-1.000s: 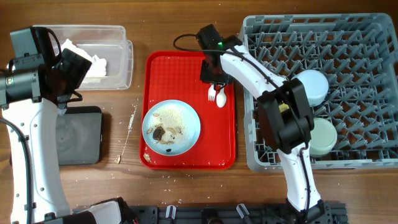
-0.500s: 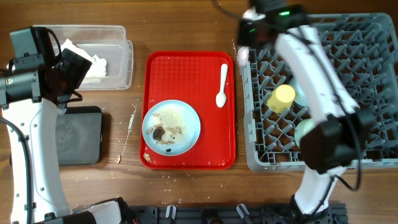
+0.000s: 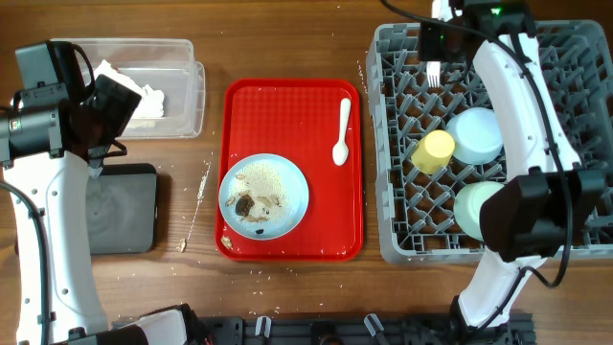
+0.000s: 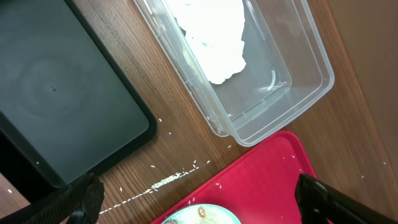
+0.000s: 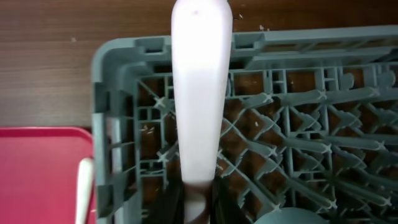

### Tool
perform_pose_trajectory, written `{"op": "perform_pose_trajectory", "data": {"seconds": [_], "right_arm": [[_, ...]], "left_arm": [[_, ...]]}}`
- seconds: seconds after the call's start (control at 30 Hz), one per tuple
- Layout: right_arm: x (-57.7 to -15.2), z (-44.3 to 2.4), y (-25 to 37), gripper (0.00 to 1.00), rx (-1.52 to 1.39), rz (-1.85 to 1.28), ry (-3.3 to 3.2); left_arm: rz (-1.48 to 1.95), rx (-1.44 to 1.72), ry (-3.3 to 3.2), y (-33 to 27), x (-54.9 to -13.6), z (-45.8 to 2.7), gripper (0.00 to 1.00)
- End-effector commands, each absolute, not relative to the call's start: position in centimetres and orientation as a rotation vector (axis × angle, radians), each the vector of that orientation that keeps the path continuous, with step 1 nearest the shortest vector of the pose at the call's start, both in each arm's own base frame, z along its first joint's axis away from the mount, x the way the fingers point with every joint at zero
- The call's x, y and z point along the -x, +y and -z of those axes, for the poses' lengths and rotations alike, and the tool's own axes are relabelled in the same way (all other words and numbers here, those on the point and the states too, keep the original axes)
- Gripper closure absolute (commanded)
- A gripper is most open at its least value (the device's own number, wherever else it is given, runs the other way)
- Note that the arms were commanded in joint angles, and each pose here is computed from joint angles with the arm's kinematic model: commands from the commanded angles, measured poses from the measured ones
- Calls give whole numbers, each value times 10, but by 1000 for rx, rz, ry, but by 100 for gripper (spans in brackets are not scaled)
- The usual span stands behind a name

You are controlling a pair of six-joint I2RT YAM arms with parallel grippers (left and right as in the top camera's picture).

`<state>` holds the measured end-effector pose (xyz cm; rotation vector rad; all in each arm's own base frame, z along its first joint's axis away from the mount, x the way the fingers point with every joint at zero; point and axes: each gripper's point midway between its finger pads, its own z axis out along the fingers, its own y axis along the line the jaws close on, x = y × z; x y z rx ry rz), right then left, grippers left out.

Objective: Sort waste into correct bins and load items into the dishwasher rack

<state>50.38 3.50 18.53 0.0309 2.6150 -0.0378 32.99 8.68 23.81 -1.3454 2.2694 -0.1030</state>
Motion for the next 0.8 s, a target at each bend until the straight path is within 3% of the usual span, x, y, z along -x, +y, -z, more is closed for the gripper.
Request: {"op": "perform_pose_trajectory", "data": {"seconds": [0.0,0.3,0.47,0.6,0.77], "right_arm": [[-506,-150,33,89,1,74,2683],[-502,-133,36,68,-1,55,2734],[-487,-145,64,67,49,-160,2760],[-468,-183,128,68,109,-455,2703],[-451,-170,193,66,-114,-384,2735]], "left_arm": [[82,1354,2268,91,-329,-236,0],[81,1354,2268,90,-329,-236,0],[82,1354,2268,91,-329,-236,0],[81,1354,2268,90,-329,-236,0],[81,1355,2268,91,-329,-236,0]]}}
